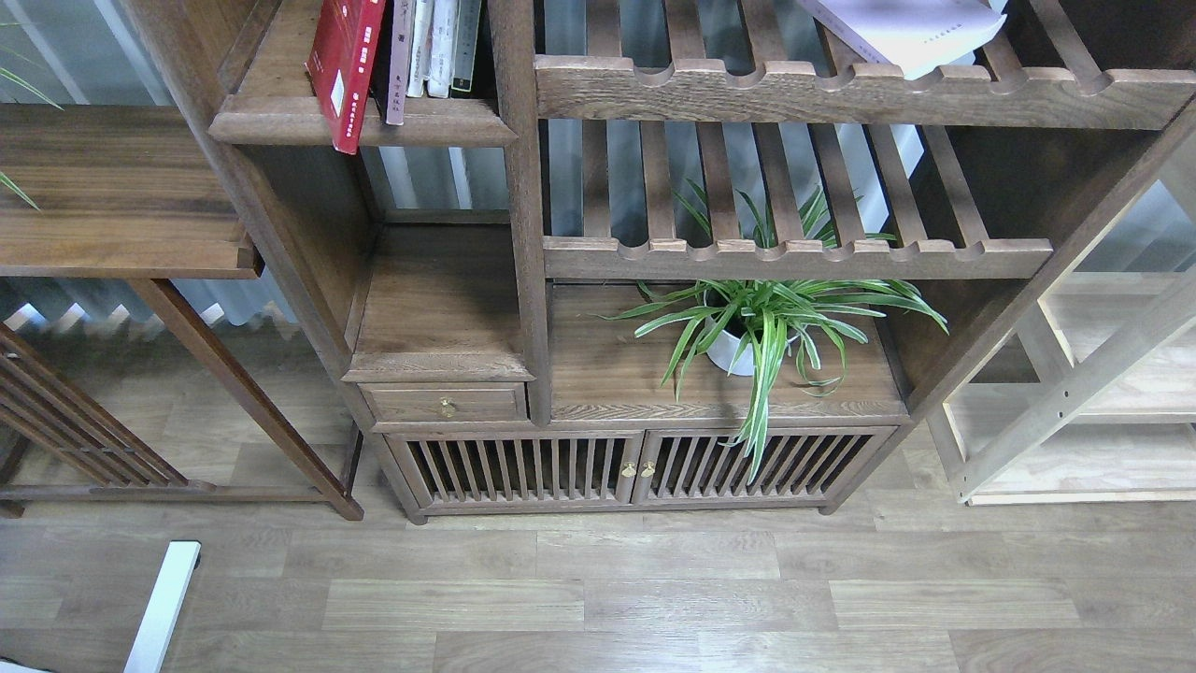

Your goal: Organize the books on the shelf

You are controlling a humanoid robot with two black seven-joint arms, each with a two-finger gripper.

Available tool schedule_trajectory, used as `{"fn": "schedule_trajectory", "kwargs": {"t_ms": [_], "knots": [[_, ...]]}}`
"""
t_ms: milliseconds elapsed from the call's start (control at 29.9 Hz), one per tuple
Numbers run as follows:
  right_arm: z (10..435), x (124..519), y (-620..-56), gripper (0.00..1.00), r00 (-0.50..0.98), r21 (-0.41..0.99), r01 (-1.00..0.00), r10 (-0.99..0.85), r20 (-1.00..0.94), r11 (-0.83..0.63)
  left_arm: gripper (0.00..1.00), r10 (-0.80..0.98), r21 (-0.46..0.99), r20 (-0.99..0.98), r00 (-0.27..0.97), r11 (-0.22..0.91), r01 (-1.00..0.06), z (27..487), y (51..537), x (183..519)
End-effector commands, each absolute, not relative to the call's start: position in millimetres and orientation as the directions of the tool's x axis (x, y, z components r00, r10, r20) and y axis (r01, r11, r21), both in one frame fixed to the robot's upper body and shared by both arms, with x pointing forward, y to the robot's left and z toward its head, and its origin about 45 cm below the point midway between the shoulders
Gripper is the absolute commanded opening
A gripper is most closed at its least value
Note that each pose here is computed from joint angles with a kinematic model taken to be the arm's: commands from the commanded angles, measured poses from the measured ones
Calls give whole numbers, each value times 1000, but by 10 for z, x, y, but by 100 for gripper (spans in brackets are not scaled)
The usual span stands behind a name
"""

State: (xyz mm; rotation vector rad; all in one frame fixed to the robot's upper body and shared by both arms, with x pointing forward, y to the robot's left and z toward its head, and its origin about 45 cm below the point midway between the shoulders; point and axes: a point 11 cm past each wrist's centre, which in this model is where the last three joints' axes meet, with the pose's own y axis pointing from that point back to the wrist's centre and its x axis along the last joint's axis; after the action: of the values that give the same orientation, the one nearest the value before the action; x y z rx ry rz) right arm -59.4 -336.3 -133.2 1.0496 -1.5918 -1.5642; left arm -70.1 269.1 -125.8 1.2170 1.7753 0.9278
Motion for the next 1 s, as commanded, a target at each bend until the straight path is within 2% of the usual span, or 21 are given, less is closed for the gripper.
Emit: {"fn": "schedule_trajectory", "kwargs": {"t_ms": [0, 969], "knots": [[-1332, -594, -3363, 100, -458, 995, -93, -886, -77, -39, 99, 954, 880, -192, -229, 271, 391, -1257, 2694, -716], [-1332, -594, -3363, 100, -458, 995, -93, -886, -77, -39, 99, 954, 880, -192, -229, 271, 391, -1257, 2694, -716]]}}
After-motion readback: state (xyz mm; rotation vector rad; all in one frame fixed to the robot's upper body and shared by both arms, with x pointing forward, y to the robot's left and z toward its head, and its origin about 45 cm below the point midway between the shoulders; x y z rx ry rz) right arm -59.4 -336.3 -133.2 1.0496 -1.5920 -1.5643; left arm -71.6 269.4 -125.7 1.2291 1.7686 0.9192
